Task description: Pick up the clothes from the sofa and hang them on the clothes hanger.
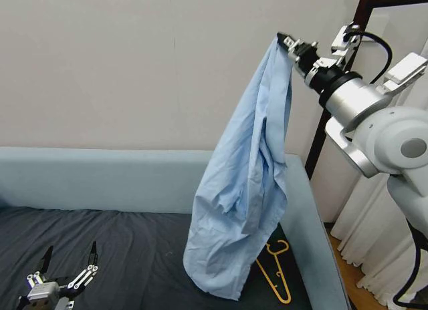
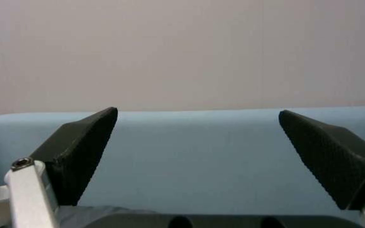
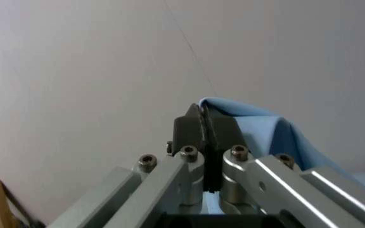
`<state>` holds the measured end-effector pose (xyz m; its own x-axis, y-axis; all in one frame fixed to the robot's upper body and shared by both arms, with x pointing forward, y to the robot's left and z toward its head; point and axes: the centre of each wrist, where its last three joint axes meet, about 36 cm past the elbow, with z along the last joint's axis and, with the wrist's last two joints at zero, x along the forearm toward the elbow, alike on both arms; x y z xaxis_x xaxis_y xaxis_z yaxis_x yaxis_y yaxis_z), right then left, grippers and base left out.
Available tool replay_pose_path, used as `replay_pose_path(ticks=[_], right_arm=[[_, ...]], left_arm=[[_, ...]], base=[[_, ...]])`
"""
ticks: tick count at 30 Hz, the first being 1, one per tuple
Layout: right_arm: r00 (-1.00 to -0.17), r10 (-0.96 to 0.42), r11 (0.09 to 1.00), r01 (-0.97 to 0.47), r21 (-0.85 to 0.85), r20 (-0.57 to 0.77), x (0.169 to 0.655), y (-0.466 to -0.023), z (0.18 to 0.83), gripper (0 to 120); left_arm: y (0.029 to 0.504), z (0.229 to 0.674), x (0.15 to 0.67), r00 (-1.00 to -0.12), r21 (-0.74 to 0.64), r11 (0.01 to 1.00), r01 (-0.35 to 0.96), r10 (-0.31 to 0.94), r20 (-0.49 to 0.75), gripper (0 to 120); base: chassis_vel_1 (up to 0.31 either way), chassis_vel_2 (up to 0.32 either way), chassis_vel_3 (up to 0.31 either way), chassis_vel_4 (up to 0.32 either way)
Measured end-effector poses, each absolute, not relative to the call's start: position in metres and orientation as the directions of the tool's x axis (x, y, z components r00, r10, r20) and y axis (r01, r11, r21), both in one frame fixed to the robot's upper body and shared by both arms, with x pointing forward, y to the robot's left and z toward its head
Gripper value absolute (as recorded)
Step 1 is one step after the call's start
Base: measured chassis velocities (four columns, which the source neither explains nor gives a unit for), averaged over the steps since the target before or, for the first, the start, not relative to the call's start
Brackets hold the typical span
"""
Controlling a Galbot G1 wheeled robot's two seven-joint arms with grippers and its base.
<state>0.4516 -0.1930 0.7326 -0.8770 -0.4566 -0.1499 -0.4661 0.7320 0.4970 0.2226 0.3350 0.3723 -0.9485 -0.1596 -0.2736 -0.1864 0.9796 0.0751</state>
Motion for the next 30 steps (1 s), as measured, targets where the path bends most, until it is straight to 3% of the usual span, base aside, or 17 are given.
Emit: replay_pose_path(ticks=[4,6,10,14,23,27,30], right_arm=[[-0.871,-0.488,0.755,-0.395,0.523,0.047,0.47,-0.14,0.63,0],[-0.869,-0.489,0.761,-0.38,0.526,0.081,0.473,-0.129,0.609,0],[-0.872,-0.409,0.844,-0.249,0.475,0.27,0.488,-0.08,0.499,0],[-0.873,-0.343,0.889,-0.183,0.419,0.346,0.492,-0.055,0.443,0],[-0.86,-0.309,0.9,-0.126,0.417,0.407,0.5,-0.005,0.384,1],[-0.827,-0.4,0.878,-0.222,0.424,0.396,0.494,0.005,0.395,22],[-0.817,-0.406,0.893,-0.26,0.368,0.409,0.486,-0.001,0.411,30]], left_arm=[[0.332,0.37,0.217,-0.955,0.091,0.98,-0.177,-0.149,-0.256,100],[0.33,0.369,0.216,-0.957,0.092,0.981,-0.172,-0.144,-0.25,100],[0.326,0.353,0.212,-0.972,0.089,0.987,-0.135,-0.114,-0.207,100],[0.327,0.341,0.21,-0.977,0.103,0.987,-0.123,-0.103,-0.188,100],[0.329,0.317,0.202,-0.986,0.128,0.986,-0.111,-0.092,-0.141,100],[0.329,0.297,0.199,-0.991,0.12,0.987,-0.105,-0.093,-0.098,100],[0.323,0.279,0.197,-0.993,0.08,0.991,-0.104,-0.099,-0.058,100]], base=[[0.0,0.0,0.0,0.0],[0.0,0.0,0.0,0.0],[0.0,0.0,0.0,0.0],[0.0,0.0,0.0,0.0],[0.0,0.0,0.0,0.0],[0.0,0.0,0.0,0.0],[0.0,0.0,0.0,0.0]])
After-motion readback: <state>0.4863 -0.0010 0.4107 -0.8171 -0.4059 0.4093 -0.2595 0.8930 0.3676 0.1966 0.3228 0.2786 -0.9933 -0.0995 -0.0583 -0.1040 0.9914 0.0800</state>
